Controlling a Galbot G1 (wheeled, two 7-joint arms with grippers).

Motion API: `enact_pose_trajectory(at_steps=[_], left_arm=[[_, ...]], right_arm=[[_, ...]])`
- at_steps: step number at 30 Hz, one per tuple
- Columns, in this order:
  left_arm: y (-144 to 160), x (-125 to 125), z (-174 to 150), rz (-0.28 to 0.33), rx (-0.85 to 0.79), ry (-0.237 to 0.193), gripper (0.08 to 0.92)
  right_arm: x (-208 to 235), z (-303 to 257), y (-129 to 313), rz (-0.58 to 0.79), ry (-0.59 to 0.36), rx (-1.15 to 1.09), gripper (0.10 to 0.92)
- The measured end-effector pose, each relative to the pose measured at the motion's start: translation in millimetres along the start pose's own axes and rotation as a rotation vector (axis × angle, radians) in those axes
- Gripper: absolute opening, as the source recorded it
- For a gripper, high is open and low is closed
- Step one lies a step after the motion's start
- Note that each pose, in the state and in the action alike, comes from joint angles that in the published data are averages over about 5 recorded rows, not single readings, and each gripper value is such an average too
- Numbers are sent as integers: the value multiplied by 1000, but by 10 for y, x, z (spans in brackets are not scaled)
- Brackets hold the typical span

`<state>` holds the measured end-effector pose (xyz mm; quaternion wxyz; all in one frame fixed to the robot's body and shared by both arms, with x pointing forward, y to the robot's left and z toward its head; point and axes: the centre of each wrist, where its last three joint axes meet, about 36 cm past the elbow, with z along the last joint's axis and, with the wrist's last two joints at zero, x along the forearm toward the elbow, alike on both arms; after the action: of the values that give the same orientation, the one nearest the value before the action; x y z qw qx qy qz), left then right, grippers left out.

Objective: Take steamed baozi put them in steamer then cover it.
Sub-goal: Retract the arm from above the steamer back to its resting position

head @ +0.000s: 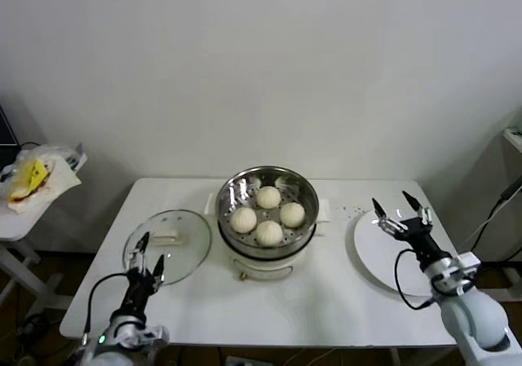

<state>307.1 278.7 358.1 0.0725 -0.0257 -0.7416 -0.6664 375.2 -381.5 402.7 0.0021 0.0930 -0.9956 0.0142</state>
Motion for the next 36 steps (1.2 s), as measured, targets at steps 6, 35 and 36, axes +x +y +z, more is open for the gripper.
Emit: enact_pose_trajectory(at_steps=[6, 35, 36], left_arm=[[-231, -335, 21, 26, -93, 22, 823], [-670, -1517, 179, 17, -200, 115, 823], [-671, -1540, 179, 15, -199, 117, 823]], right_arm=[[214, 175, -8, 60, 36, -9, 823], [544, 533, -101, 140, 89, -7, 823], [548, 540, -100, 138, 91, -7, 823]])
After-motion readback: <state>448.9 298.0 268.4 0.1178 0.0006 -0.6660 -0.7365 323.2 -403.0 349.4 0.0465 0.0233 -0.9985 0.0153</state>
